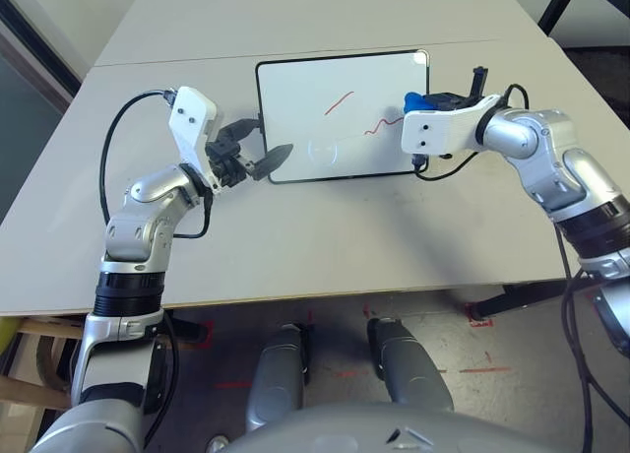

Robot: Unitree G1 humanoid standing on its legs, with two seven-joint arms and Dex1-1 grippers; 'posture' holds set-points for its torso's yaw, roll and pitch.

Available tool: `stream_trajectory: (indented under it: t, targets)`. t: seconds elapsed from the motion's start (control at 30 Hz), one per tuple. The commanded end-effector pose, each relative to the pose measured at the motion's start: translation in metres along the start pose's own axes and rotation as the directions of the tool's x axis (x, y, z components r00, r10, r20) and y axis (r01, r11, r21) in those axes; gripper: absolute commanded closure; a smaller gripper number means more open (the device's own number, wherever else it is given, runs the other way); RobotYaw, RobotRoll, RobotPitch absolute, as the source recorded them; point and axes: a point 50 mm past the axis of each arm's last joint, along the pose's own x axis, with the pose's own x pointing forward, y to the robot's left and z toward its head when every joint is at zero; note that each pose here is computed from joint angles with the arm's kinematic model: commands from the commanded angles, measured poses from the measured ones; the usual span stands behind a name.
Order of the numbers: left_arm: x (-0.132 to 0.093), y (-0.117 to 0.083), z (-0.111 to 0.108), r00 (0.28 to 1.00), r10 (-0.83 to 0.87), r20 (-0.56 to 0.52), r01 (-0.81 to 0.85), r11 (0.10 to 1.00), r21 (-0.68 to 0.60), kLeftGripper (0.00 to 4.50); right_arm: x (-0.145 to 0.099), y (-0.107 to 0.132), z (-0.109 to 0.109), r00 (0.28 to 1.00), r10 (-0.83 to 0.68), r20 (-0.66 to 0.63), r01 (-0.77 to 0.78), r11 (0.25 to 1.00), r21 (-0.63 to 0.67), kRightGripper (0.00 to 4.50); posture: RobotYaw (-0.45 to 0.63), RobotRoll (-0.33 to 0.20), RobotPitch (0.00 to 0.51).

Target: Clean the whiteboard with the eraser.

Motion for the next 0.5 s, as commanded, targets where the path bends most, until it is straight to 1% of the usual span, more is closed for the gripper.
stream_trajectory:
  t: [0.03,0.33,0.5]
  targets:
    - [0.001,-0.002,-0.001,1.000,-0.012,-0.023,0.012,1.000,0.011,0.00,0.005,0.007,0.003,0.999,0.034,0.016,-0.034,0.998,-0.044,4.11,-0.15,0.000,0.169]
    - [0.000,-0.003,0.000,1.000,-0.013,-0.025,0.013,1.000,0.011,0.00,0.016,0.013,0.007,0.999,0.039,0.028,-0.038,0.998,-0.059,4.11,-0.14,0.000,0.174]
    - [-0.001,-0.003,0.001,1.000,-0.010,-0.027,0.010,1.000,0.012,0.00,0.021,0.015,0.005,0.999,0.038,0.018,-0.036,0.997,-0.070,4.12,-0.14,0.000,0.176]
